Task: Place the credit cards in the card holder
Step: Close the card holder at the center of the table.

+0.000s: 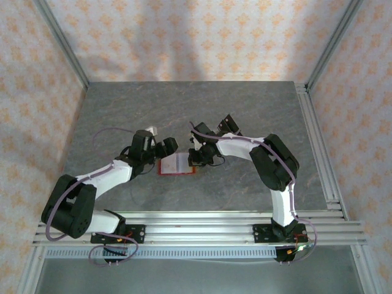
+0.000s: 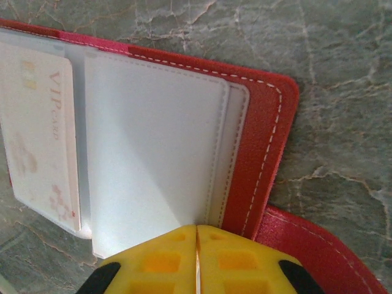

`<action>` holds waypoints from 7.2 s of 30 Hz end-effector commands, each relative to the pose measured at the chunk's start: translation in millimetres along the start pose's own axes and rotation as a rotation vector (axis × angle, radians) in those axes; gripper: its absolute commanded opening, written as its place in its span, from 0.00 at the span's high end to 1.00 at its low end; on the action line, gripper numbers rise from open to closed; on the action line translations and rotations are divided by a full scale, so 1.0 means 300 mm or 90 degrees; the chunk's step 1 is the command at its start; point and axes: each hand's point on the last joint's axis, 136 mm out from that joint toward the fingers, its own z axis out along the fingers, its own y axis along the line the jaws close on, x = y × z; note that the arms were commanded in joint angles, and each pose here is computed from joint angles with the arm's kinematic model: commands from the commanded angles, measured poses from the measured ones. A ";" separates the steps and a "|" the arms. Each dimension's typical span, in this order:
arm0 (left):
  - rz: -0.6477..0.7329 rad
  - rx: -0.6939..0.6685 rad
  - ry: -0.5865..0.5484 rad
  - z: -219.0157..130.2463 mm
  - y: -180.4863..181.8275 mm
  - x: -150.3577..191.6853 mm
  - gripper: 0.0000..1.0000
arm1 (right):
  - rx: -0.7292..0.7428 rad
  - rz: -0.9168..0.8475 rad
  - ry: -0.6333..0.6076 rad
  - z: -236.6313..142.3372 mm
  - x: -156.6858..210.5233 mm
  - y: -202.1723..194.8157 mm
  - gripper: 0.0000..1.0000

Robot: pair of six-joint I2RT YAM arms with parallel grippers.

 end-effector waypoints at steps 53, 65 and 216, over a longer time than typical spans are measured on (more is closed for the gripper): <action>-0.005 0.064 0.017 0.059 -0.124 0.107 0.17 | 0.030 0.025 0.001 0.004 0.003 -0.076 0.93; 0.001 0.064 0.026 0.079 -0.135 0.131 0.17 | 0.032 0.046 -0.044 -0.105 -0.042 -0.120 0.92; 0.305 -0.350 0.173 0.170 0.148 0.122 0.24 | -0.119 0.120 -0.165 -0.138 0.041 0.052 0.96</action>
